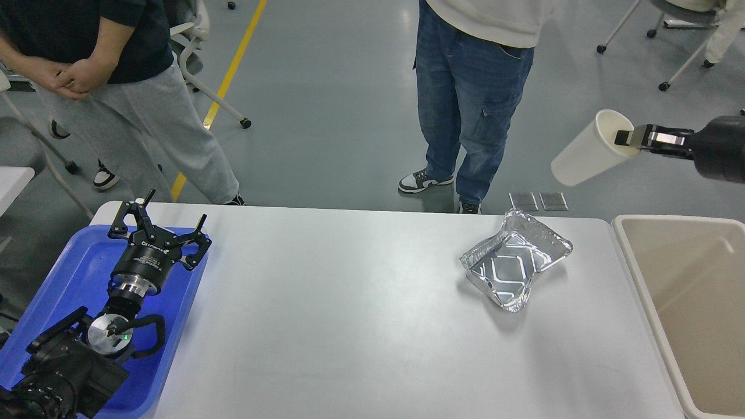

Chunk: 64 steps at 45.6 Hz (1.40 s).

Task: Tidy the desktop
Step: 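Lower the cup into the beige bin and release it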

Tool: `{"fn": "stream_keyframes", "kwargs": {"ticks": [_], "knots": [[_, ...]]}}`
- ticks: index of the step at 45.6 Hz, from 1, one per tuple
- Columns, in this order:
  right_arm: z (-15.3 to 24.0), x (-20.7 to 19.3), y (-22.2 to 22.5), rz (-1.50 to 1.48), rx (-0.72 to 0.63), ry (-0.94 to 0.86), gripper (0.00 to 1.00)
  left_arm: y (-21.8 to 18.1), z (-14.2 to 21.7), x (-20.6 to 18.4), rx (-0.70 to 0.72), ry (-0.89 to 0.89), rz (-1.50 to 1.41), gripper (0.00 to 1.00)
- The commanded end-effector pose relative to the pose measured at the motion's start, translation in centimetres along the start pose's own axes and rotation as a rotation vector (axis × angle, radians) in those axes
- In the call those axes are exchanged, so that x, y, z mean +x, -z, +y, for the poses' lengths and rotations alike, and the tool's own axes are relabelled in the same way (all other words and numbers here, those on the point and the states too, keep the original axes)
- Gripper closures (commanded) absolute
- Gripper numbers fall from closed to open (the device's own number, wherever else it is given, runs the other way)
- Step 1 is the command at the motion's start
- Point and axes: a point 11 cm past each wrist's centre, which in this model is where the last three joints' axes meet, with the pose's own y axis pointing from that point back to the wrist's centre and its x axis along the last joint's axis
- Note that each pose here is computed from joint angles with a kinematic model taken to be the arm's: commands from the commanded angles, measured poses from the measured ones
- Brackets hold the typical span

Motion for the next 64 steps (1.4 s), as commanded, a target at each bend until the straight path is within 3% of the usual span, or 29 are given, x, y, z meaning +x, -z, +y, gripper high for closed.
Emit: {"fn": "stream_keyframes", "kwargs": {"ticks": [1, 17, 35, 64], "knots": [[1.9, -0.4, -4.3, -0.174, -0.083, -0.101, 1.00, 0.0, 0.0, 0.0, 0.000, 0.000, 0.000, 0.00], [3.1, -3.3, -11.0, -0.445, -0.249, -0.236, 1.00, 0.0, 0.0, 0.0, 0.000, 0.000, 0.000, 0.00], [2.5, -8.6, -15.6, -0.641, -0.356, -0.283, 1.00, 0.0, 0.0, 0.0, 0.000, 0.000, 0.000, 0.00], [4.3, -17.2, -24.4, -0.691, -0.687, -0.362, 1.00, 0.0, 0.0, 0.0, 0.000, 0.000, 0.000, 0.00]]}}
